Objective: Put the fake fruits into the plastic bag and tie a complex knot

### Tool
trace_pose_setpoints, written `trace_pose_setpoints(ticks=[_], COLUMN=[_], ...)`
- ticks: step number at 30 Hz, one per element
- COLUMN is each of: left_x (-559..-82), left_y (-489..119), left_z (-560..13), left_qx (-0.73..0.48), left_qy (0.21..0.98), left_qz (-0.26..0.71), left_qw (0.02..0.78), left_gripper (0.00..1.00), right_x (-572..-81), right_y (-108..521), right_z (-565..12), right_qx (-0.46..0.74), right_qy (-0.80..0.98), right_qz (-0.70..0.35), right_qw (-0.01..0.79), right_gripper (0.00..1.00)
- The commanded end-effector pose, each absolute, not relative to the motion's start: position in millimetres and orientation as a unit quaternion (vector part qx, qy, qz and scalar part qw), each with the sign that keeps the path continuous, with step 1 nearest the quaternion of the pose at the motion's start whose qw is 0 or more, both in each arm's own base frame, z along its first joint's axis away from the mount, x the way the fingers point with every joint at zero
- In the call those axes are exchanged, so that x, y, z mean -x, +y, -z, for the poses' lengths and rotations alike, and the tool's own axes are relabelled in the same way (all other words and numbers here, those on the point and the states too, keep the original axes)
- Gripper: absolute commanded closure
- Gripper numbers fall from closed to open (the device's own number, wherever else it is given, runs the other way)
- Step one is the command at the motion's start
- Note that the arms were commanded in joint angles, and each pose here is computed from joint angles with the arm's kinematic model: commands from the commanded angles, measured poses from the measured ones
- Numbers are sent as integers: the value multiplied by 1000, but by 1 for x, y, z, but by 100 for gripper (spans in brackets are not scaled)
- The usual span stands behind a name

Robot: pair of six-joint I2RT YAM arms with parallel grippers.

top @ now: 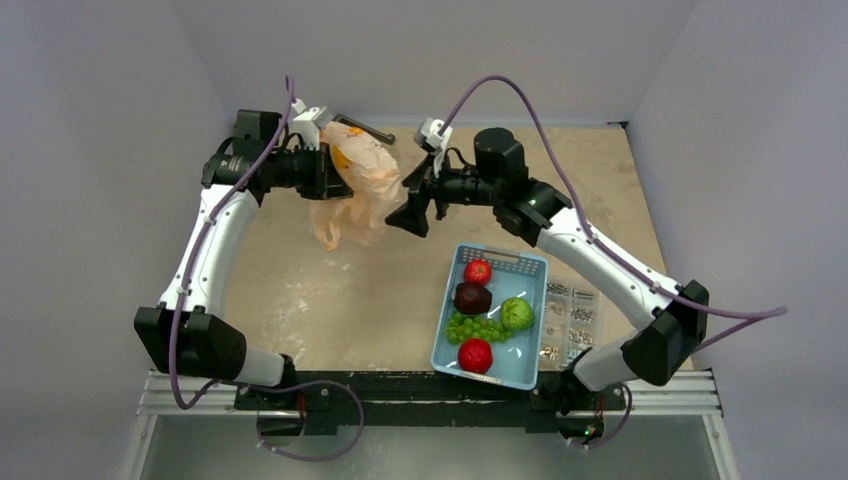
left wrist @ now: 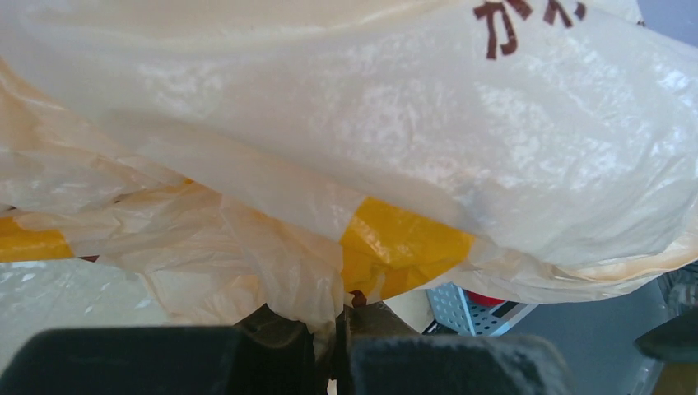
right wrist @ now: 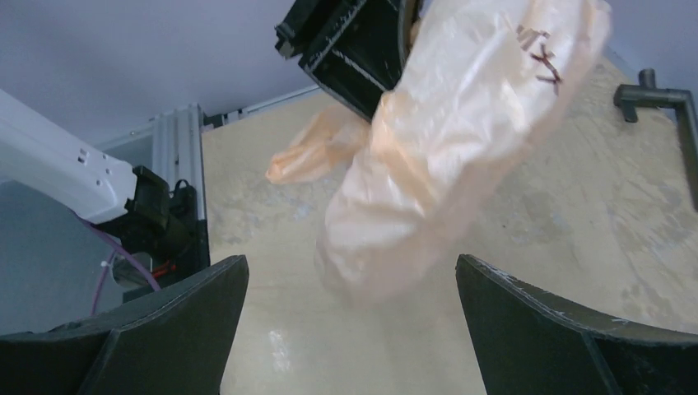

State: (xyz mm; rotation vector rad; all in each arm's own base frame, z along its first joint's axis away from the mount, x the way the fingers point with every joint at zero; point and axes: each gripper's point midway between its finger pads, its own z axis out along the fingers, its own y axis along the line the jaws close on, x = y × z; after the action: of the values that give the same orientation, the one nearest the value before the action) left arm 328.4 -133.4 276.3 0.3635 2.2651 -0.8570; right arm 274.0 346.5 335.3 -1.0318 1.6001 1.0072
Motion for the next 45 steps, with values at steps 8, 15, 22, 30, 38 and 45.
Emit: trace_pose_setpoints(ticks=[8, 15, 22, 30, 38, 45], left_x=[-290, -291, -309, -297, -307, -361], left_y=[-161, -78, -41, -47, -49, -68], left_z=[-299, -304, -301, -291, -200, -164], left_qx=[-241, -166, -137, -165, -210, -116], left_qy=[831, 832, 829, 827, 871, 878], left_qz=[377, 429, 430, 413, 295, 316], left_qw=[331, 311, 332, 344, 331, 340], left_gripper=[87, 100, 100, 2, 0, 0], right_x=[-324, -348, -354, -363, -379, -378], right_y=[365, 301, 298, 316, 329, 316], right_z=[-364, -317, -302, -313, -262, -239], right_qx=[321, 284, 290, 295, 272, 303], right_qy=[666, 721, 722, 707, 740, 744], right_qz=[-380, -350, -369, -407, -423, -416], right_qw=[555, 525, 509, 497, 447, 427], right_gripper=[86, 100, 100, 100, 100, 100])
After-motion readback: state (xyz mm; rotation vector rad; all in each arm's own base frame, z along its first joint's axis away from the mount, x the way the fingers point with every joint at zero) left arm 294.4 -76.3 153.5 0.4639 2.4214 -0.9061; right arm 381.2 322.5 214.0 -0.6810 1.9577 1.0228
